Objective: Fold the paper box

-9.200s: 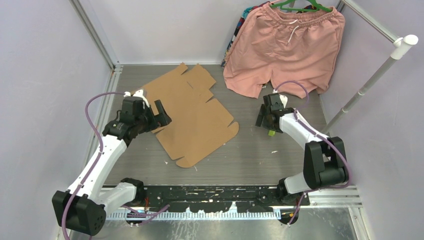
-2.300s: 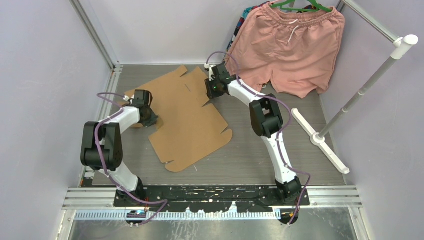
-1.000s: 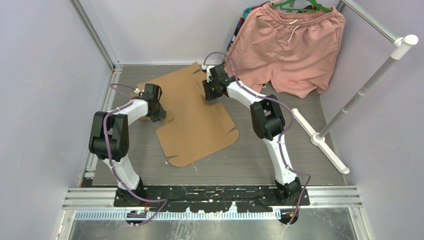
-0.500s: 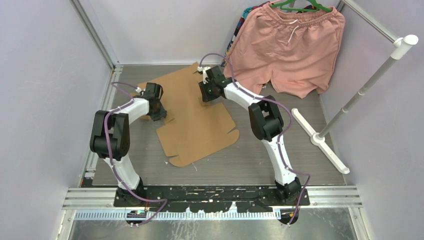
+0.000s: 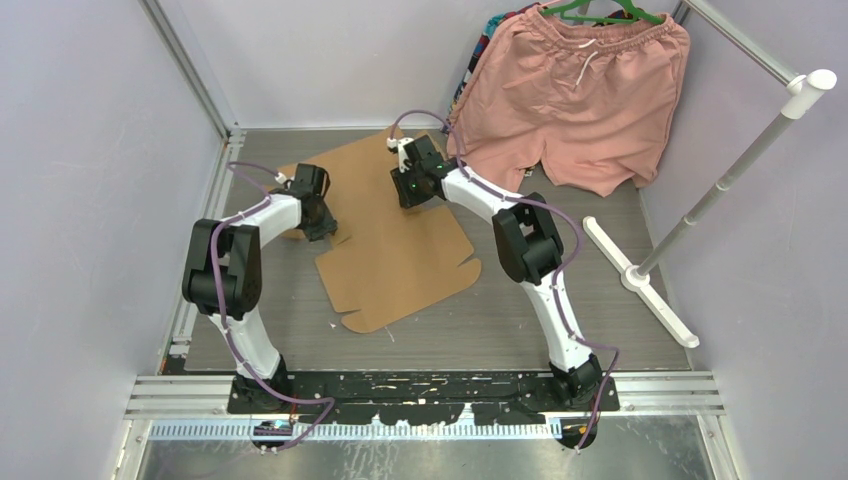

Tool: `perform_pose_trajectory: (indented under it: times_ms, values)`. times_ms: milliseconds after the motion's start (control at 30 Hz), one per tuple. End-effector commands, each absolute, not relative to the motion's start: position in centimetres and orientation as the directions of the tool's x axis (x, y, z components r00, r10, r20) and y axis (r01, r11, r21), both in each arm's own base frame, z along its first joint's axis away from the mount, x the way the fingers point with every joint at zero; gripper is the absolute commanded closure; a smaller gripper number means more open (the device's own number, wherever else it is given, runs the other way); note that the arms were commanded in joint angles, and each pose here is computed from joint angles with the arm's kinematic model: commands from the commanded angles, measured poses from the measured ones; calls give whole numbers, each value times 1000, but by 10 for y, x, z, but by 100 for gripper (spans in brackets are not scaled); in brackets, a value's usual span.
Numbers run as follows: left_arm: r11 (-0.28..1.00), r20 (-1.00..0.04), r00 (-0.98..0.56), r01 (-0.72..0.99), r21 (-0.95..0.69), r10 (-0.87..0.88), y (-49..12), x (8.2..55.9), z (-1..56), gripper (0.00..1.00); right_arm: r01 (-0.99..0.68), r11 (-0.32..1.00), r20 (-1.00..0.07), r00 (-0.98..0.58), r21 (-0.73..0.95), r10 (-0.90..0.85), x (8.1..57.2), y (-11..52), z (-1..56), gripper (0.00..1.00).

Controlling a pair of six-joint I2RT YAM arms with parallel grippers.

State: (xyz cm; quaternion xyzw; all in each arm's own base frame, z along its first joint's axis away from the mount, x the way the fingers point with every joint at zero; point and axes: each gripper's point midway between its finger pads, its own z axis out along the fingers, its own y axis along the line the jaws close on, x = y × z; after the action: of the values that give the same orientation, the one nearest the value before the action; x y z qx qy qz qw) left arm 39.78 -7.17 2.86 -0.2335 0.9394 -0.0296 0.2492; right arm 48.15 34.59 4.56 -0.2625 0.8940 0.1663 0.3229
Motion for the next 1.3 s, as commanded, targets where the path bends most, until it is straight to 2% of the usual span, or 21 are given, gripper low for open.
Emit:
perform_pose_trajectory:
  times_ms: [0,400,933,1267]
  values:
    - [890,-466,-759,-404,-211,-455,-85,410,39,68,-589,801,-674,-636,109,-376,485,354,51,61]
    - [887,-468,-754,-396,-238,-462,-97,415,47,63,-565,820,-614,-681,94,-399,476,345,20,61]
    - [883,-444,-765,-378,-278,-467,-118,420,30,62,-562,821,-597,-694,99,-403,472,342,11,61]
    - [888,-426,-780,-392,-240,-459,-114,413,18,62,-547,834,-576,-707,77,-410,469,335,4,60]
